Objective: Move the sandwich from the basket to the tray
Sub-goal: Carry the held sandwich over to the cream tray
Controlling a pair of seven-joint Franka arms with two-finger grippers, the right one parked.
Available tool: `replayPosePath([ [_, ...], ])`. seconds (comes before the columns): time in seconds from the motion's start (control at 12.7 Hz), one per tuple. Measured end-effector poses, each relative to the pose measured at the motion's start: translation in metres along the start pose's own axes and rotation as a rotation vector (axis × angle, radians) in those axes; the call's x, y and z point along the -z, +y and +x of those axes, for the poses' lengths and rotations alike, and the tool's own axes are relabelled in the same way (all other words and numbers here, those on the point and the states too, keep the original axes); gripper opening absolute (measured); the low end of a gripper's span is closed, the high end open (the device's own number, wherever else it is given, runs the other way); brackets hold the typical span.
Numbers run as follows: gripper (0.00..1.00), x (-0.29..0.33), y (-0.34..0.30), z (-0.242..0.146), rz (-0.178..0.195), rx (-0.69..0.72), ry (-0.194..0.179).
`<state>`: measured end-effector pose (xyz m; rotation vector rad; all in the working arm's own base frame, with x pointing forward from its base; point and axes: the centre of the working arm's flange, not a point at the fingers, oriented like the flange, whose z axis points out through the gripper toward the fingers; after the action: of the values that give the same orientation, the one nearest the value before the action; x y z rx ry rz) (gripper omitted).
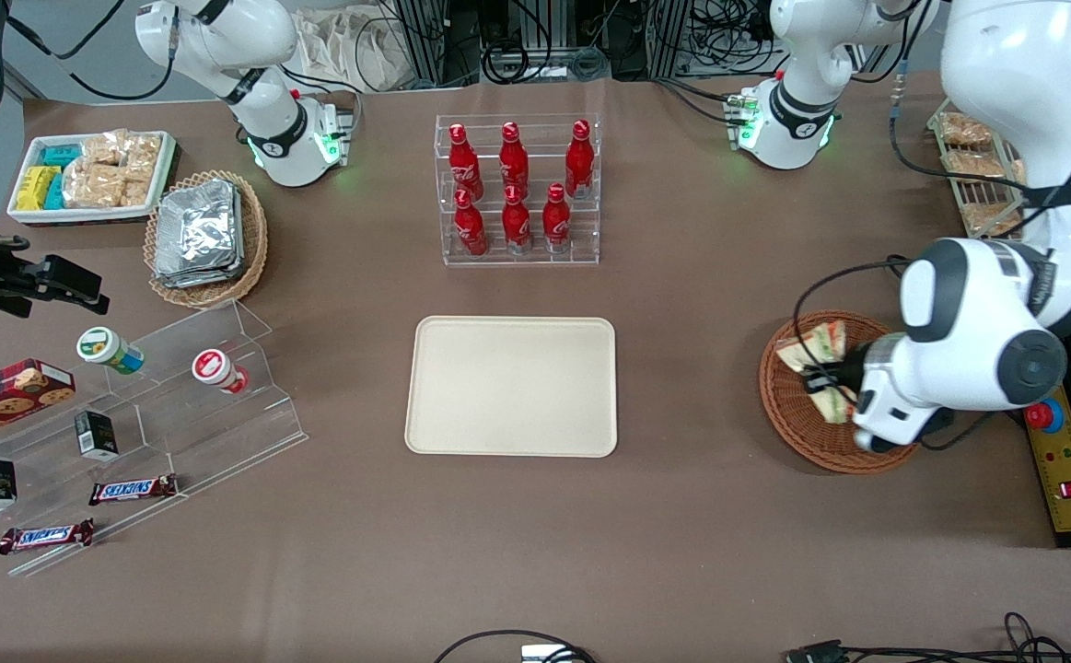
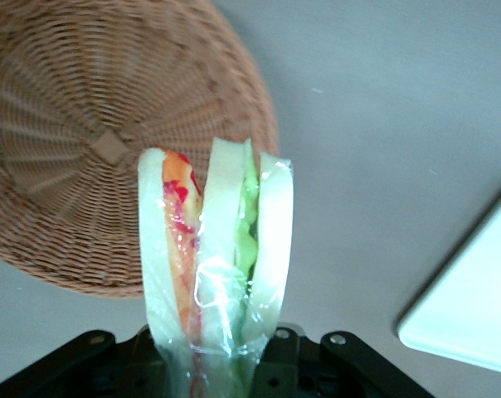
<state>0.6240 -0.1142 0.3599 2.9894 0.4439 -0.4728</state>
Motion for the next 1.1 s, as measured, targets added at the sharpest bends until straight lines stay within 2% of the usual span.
replayPosePath([
  [0.16, 0.27, -0.002, 0.047, -0.023, 0.017, -0.073, 0.009],
  [0.39, 0.29, -0.021, 0.099, -0.05, 0.048, -0.16, -0.001],
  [0.79, 0.3, -0.072, 0.163, -0.066, 0.078, -0.244, -0.045],
  [1.1, 0.3, -0.115, 0.213, -0.081, 0.055, -0.238, -0.086],
])
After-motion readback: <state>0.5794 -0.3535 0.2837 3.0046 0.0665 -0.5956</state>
